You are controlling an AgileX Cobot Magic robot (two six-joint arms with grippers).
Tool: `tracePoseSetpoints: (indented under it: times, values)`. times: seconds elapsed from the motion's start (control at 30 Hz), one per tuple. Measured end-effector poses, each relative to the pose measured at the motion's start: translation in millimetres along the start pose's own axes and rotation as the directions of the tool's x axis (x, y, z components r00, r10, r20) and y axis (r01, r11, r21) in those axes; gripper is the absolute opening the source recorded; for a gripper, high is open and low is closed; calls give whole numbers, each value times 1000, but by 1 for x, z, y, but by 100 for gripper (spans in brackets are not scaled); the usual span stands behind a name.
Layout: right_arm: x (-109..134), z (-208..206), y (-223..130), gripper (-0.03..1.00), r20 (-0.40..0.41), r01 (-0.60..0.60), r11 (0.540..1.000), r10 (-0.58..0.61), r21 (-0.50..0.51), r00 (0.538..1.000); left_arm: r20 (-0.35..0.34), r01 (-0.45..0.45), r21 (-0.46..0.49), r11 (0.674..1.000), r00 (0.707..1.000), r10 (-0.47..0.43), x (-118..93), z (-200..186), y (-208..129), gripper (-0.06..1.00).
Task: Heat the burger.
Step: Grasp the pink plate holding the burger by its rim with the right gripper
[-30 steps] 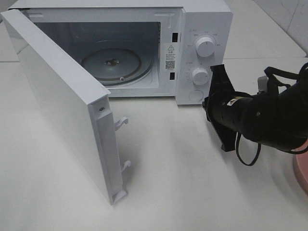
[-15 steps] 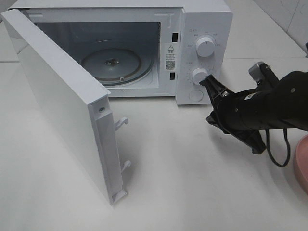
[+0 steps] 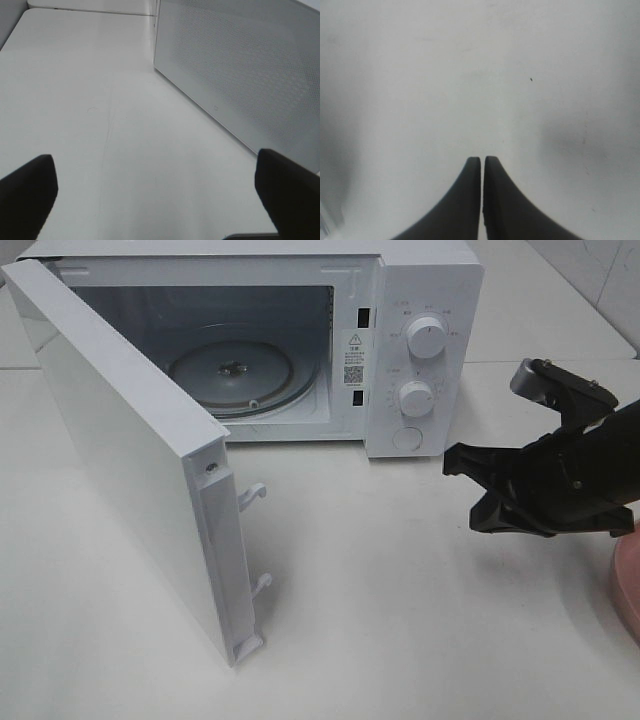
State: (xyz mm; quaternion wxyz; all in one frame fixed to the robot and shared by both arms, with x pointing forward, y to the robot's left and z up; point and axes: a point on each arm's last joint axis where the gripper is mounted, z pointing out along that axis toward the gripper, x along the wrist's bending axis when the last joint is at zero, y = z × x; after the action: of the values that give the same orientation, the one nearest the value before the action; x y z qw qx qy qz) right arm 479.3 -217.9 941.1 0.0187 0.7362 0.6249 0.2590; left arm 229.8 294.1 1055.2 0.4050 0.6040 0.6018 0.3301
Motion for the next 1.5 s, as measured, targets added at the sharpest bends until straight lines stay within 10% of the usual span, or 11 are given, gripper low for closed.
tracePoseSetpoints:
  times: [0.33, 0.73, 0.93, 1.17, 1.5]
  values:
    - [-11, -21, -18, 6, 61, 267, 941, -285, 207, 956, 0, 0, 0, 1000, 1000, 0, 0, 0, 0, 100]
    - [-17, -32, -28, 12, 91, 295, 899, -340, 323, 936, 0, 0, 0, 1000, 1000, 0, 0, 0, 0, 100]
    - [-23, -35, -27, 38, 168, 260, 909, -326, 325, 930, 0, 0, 0, 1000, 1000, 0, 0, 0, 0, 100]
    - [-25, -43, -25, 92, 204, 303, 905, -371, 299, 906, 0, 0, 0, 1000, 1000, 0, 0, 0, 0, 100]
    - [-30, -45, -23, 98, 262, 294, 912, -370, 287, 891, 0, 0, 0, 1000, 1000, 0, 0, 0, 0, 100]
